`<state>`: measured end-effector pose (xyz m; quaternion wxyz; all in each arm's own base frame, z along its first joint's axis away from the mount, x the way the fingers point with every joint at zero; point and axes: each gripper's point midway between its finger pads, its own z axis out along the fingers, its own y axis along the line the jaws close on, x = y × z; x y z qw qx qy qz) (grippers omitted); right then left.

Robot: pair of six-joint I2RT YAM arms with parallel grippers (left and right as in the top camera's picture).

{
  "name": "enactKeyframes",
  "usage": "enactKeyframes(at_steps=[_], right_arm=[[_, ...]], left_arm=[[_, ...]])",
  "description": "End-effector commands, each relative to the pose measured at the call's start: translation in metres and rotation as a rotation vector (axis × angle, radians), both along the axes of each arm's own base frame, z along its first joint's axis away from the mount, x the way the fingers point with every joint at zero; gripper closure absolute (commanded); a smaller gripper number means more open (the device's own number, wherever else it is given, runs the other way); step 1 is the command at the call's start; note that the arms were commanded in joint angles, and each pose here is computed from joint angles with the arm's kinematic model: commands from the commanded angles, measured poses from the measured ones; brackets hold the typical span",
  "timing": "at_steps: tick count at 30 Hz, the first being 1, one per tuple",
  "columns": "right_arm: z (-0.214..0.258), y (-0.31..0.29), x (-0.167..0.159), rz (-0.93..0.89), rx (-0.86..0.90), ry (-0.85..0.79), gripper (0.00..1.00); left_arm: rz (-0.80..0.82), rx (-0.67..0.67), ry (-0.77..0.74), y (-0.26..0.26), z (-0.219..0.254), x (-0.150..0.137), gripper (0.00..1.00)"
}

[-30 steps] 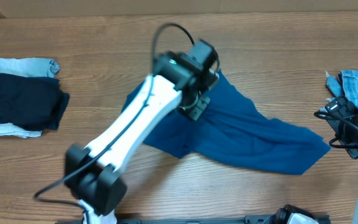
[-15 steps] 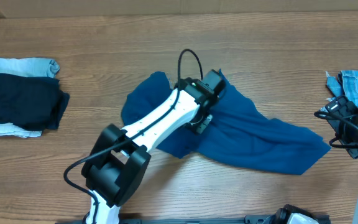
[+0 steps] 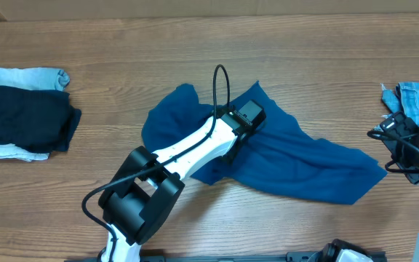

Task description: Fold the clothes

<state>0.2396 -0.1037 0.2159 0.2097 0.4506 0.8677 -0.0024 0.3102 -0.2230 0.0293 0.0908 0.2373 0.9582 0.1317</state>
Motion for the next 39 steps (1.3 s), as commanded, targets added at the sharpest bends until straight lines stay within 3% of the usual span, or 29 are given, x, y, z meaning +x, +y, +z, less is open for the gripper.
enactKeyframes(at_steps=[1, 5, 9, 13, 17, 20, 25, 26, 30, 31, 32, 33, 37, 38, 39], right_arm=[[0.004, -0.001, 0.002, 0.003, -0.006, -0.013, 0.11], [0.005, 0.005, 0.007, 0.053, 0.012, -0.031, 0.11], [0.028, 0.065, 0.045, 0.49, 0.174, -0.26, 0.12], [0.022, 0.095, 0.054, 0.672, 0.19, -0.27, 0.12], [-0.004, 0.125, 0.075, 0.778, 0.233, -0.202, 0.14], [-0.042, 0.145, 0.093, 0.835, 0.293, -0.109, 0.21], [-0.083, 0.205, 0.113, 1.063, 0.352, -0.076, 0.17], [-0.091, 0.219, 0.115, 1.098, 0.357, -0.067, 0.22], [-0.134, 0.276, 0.115, 1.185, 0.406, 0.004, 0.58], [-0.146, 0.282, 0.116, 1.168, 0.397, 0.03, 0.41], [-0.157, 0.284, 0.119, 1.149, 0.377, 0.051, 0.18], [-0.172, 0.283, 0.123, 1.122, 0.336, 0.079, 0.07], [-0.19, 0.283, 0.14, 1.101, 0.303, 0.057, 0.0], [-0.189, 0.286, 0.142, 1.107, 0.311, 0.043, 0.04], [-0.19, 0.293, 0.143, 1.123, 0.334, 0.025, 0.14]], left_arm=[[0.02, -0.014, -0.095, -0.005, 0.044, 0.019, 0.96], [0.053, -0.083, -0.177, -0.003, 0.143, 0.035, 0.96], [0.189, -0.187, -0.333, 0.052, 0.254, 0.051, 0.96], [0.261, -0.327, -0.457, 0.087, 0.317, 0.049, 0.96], [0.248, -0.297, -0.45, 0.092, 0.318, 0.043, 0.96], [0.241, -0.291, -0.449, 0.093, 0.318, 0.043, 0.96], [0.246, -0.209, -0.414, 0.109, 0.314, 0.029, 0.96], [0.247, -0.193, -0.404, 0.112, 0.312, 0.027, 0.95], [0.25, -0.188, -0.401, 0.113, 0.312, 0.026, 0.95], [0.251, -0.188, -0.401, 0.113, 0.312, 0.026, 0.95], [0.251, -0.188, -0.401, 0.113, 0.312, 0.026, 0.95], [0.251, -0.186, -0.399, 0.113, 0.311, 0.025, 0.94], [0.25, -0.17, -0.376, 0.116, 0.309, 0.02, 0.94], [0.25, -0.169, -0.374, 0.116, 0.308, 0.019, 0.94], [0.251, -0.169, -0.375, 0.116, 0.308, 0.02, 0.94]])
